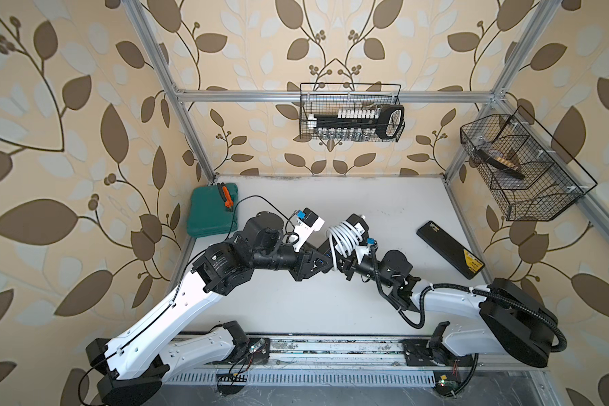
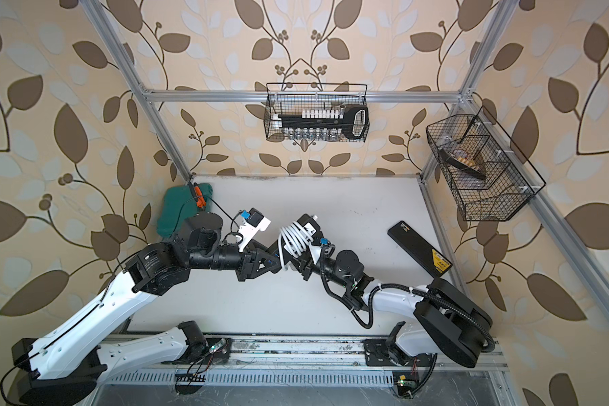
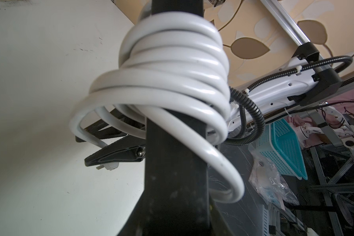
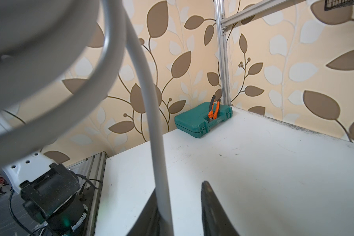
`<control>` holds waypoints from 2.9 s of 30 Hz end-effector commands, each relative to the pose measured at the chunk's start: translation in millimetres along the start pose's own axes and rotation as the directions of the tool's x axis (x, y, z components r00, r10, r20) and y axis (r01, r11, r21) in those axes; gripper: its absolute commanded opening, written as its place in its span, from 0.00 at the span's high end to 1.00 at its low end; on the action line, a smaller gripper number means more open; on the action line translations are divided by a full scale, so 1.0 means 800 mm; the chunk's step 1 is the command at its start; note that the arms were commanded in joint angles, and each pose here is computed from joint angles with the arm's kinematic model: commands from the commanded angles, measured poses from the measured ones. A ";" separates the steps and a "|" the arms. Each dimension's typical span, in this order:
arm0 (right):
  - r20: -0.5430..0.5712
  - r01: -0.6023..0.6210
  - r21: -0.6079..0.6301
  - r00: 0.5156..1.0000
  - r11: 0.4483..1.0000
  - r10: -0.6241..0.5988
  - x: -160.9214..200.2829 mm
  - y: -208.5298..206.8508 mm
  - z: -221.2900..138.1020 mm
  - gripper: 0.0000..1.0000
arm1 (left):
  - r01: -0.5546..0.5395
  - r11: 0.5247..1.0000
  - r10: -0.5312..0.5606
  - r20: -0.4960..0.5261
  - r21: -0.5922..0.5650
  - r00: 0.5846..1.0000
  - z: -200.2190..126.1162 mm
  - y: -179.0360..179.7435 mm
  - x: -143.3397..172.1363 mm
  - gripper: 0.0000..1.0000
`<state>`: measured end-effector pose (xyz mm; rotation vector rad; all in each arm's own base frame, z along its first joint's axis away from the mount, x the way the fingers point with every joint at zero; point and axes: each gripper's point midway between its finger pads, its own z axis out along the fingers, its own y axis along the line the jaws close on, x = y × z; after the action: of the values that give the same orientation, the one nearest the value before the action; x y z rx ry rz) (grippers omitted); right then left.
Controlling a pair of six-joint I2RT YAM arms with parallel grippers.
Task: Unwrap the cord wrapped around the power strip
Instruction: Unwrap the power cord from the power strip.
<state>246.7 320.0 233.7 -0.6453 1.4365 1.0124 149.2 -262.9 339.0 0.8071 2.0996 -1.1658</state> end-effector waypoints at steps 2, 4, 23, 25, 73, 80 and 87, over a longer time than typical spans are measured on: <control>0.030 0.031 -0.044 0.999 0.999 -0.029 -0.019 0.012 0.004 0.71 | -0.072 0.994 0.065 0.091 0.083 0.994 -0.012 -0.029 -0.025 1.00; 0.027 0.031 -0.053 0.999 0.998 -0.029 -0.019 0.014 0.004 0.75 | -0.073 0.994 0.065 0.091 0.084 0.994 -0.012 -0.029 -0.026 1.00; -0.069 0.010 0.034 0.998 0.999 -0.007 -0.042 -0.035 -0.034 0.99 | -0.117 0.959 0.133 -0.046 0.260 0.990 -0.013 -0.048 0.046 1.00; -0.081 0.037 0.078 0.996 0.996 -0.030 -0.054 -0.048 -0.043 0.99 | -0.113 0.964 0.132 -0.066 0.241 0.989 -0.010 -0.041 0.053 1.00; -0.290 -0.173 0.579 0.870 0.797 0.399 0.117 -0.170 -0.074 0.42 | -0.007 1.000 0.004 0.121 0.025 0.993 -0.037 0.028 -0.036 1.00; -0.314 -0.096 0.426 0.917 0.899 0.247 0.069 -0.114 -0.108 0.25 | -0.030 0.998 0.024 0.106 0.048 0.994 -0.037 0.020 -0.047 1.00; -0.232 0.022 0.087 0.973 0.996 -0.001 0.006 -0.026 -0.106 0.27 | -0.048 0.993 0.040 0.073 0.111 0.997 -0.033 0.007 -0.051 1.00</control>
<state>243.7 221.7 221.4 -0.5416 1.7300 0.8285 183.6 -241.3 339.0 0.7367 2.1417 -1.2303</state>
